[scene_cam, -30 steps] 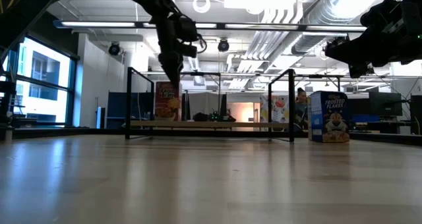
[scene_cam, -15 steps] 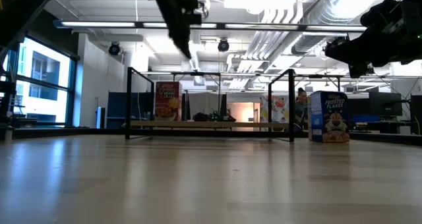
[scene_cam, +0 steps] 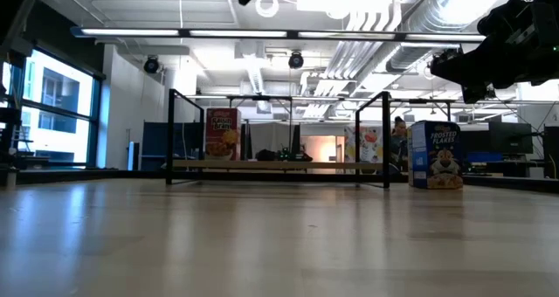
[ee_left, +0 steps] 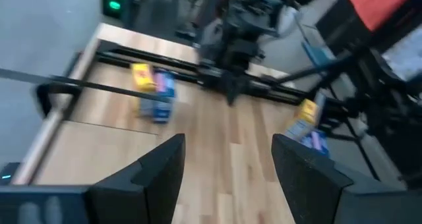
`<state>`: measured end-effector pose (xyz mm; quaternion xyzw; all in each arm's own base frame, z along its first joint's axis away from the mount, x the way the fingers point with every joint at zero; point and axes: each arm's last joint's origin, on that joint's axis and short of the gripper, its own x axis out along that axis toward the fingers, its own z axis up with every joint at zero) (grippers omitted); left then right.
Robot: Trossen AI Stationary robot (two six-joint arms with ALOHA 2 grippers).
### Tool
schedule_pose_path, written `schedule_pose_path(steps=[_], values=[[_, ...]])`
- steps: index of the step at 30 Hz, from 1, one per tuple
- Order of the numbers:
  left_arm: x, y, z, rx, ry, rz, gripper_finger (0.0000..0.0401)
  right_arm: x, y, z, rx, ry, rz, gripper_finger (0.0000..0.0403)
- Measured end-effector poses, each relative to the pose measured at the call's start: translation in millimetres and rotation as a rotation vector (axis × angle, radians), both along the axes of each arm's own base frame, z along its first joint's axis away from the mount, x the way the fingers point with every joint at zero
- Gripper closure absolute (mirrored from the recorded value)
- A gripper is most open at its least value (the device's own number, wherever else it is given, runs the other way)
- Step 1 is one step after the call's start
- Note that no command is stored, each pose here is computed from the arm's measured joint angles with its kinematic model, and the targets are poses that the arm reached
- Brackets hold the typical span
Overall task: Stack cereal on shelf
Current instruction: Put the top blue cereal box on the shelf
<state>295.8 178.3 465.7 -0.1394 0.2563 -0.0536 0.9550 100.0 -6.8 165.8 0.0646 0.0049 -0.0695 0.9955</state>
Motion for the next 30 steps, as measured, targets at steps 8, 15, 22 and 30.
schedule_pose_path(steps=[8, 15, 22, 30], values=[[12, -59, -42, 0.012, -0.208, 0.136, 0.0192, 0, 0, 0, 0.0, 0.0, 0.0, 0.0402], [-9, -114, -94, -0.027, -0.547, 0.107, 0.0192, 0, 0, 0, 0.0, 0.0, 0.0, 0.0402], [-34, -138, -121, -0.027, -0.554, 0.316, 0.0192, 0, 0, 0, 0.0, 0.0, 0.0, 0.0402], [-54, -148, -125, -0.02, -0.608, 0.378, 0.0192, 0, 0, 11, 0.272, -0.157, 0.008, 0.0402]])
